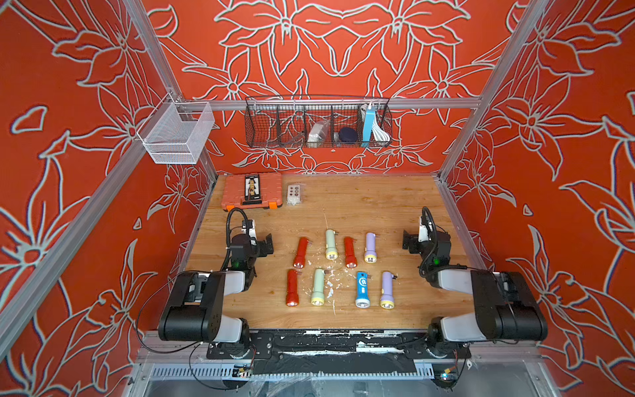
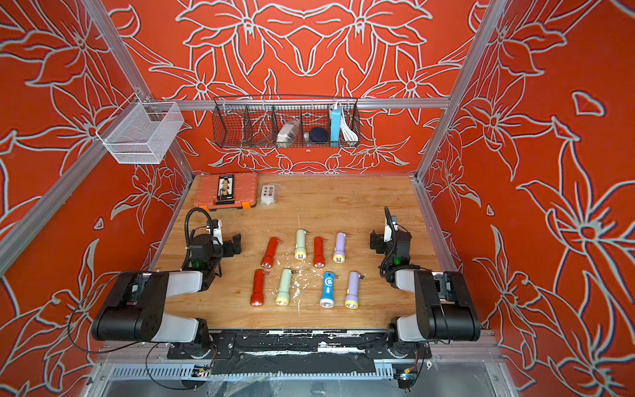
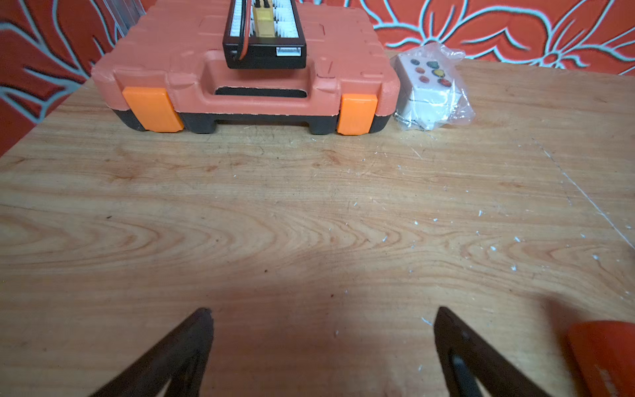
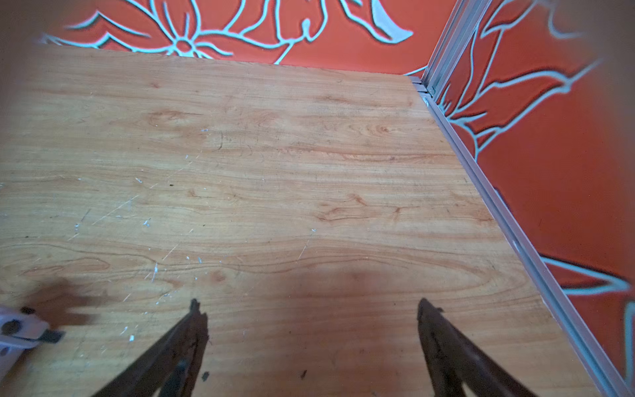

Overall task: Close the plug at the bottom of the flashlight
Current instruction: Pick up the flashlight from the center of the board.

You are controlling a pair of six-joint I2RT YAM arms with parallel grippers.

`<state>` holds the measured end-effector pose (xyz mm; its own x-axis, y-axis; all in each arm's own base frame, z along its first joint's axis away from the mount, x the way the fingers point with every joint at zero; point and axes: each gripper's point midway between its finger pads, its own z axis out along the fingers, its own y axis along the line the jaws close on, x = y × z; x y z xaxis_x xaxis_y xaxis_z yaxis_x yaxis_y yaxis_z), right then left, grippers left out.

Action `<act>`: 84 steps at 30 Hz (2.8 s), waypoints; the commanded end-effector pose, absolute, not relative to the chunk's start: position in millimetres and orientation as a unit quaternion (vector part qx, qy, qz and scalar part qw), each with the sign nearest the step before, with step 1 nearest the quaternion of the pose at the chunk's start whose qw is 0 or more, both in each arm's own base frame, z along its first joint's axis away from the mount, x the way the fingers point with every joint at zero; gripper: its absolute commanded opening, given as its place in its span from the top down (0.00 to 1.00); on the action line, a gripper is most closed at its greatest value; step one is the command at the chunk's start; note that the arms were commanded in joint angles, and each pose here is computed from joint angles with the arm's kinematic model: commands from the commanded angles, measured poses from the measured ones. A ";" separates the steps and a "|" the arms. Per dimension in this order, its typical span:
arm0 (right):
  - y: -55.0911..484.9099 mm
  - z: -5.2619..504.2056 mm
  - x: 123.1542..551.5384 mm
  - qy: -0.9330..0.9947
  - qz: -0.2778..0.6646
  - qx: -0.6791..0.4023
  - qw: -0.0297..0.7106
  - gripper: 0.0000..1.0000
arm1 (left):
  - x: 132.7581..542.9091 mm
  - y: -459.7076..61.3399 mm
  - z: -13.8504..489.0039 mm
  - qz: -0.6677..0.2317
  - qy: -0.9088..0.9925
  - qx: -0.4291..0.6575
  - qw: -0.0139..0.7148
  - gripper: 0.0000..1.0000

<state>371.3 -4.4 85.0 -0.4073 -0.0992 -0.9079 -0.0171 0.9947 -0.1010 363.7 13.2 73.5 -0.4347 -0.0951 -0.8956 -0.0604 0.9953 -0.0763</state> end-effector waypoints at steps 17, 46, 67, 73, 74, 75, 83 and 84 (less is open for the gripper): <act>-2.0 93.4 375.4 0.832 -0.041 -0.042 0.551 0.02 | 368.5 10.2 85.3 0.005 0.837 -0.038 0.546 0.00; -58.5 198.8 319.4 0.784 -0.004 0.305 0.540 0.02 | 367.1 7.2 168.4 -0.020 0.870 -0.161 0.465 0.00; 9.7 173.7 300.0 0.938 0.076 0.135 0.309 0.02 | 313.3 -126.2 135.3 -0.120 0.962 -0.024 0.244 0.06; 14.1 173.4 304.1 0.943 0.070 0.113 0.304 0.02 | 325.3 -138.9 109.9 -0.093 0.974 -0.002 0.208 0.11; 14.9 174.2 305.1 0.945 0.068 0.107 0.302 0.02 | 327.0 -141.0 106.9 -0.086 0.976 0.005 0.202 0.11; 16.0 174.2 305.6 0.946 0.067 0.103 0.300 0.02 | 327.9 -142.9 103.8 -0.081 0.977 0.011 0.195 0.11; 23.4 165.3 302.9 0.952 0.067 0.090 0.286 0.02 | 330.3 -164.2 72.1 -0.061 0.986 0.048 0.149 0.22; 23.8 165.5 302.3 0.951 0.069 0.092 0.286 0.02 | 329.6 -166.3 68.3 -0.058 0.986 0.051 0.146 0.22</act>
